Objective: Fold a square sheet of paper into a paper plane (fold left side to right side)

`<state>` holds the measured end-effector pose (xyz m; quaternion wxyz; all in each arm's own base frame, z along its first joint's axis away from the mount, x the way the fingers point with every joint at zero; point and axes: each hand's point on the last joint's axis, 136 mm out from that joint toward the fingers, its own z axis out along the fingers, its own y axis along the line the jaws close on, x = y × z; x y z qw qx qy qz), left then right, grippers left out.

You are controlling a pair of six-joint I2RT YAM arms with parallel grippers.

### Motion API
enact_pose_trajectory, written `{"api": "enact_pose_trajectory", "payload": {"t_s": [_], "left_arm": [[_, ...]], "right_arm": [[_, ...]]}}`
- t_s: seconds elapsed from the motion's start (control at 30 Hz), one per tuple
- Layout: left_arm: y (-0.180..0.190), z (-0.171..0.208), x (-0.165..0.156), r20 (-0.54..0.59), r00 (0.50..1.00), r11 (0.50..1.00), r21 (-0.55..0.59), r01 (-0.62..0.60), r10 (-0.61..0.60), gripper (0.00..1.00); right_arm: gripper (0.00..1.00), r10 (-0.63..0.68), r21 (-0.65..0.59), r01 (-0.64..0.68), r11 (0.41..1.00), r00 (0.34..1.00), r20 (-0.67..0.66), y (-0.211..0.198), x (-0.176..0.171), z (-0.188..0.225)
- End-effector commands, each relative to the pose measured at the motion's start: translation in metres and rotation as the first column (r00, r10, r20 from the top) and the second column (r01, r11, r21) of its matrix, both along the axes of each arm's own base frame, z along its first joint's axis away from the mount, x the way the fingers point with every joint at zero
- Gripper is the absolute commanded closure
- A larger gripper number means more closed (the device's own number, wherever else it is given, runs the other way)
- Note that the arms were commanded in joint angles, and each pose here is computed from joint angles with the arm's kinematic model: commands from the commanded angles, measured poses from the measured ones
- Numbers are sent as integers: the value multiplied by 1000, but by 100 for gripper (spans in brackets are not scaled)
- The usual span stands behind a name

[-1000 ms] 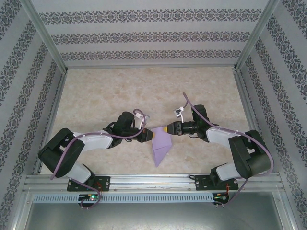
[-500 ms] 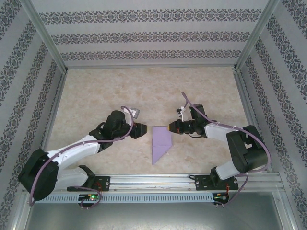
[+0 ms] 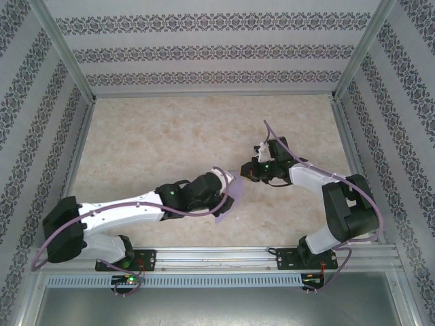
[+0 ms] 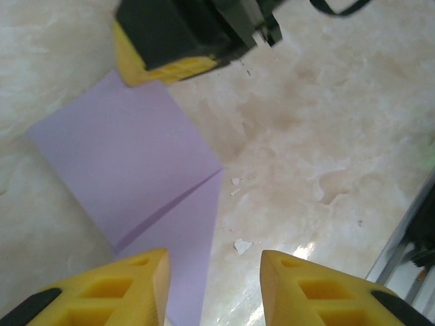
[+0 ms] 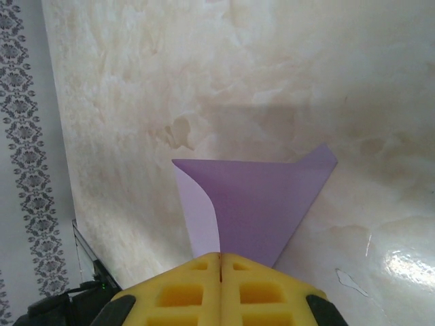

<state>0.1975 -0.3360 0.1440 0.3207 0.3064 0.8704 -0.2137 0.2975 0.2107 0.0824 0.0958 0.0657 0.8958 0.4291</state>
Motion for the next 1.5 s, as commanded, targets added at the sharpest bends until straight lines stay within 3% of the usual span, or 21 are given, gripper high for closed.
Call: {"api": "enact_pose_trajectory", "payload": {"t_s": [0.0,0.27,0.87,1.13,1.47], "left_arm": [[-2,-22,-7,39,999,985,174,11,-18,60],[-21,-61,-6,93,996,901,432,-35,-6,56],[-1,-103,7,154,985,789,595,-153,75,54],[9,-107,10,183,978,759,622,-193,98,68],[7,-110,9,173,980,770,610,-186,100,91]], "right_arm": [[100,-43,-34,41,999,997,-62,-6,3,-7],[100,-71,-57,66,996,994,-83,-9,2,-16],[100,-74,-73,66,995,991,-113,-8,3,-30],[100,-70,-82,61,995,990,-122,-8,2,-35],[100,-75,-105,62,993,990,-123,-11,3,-42]]}}
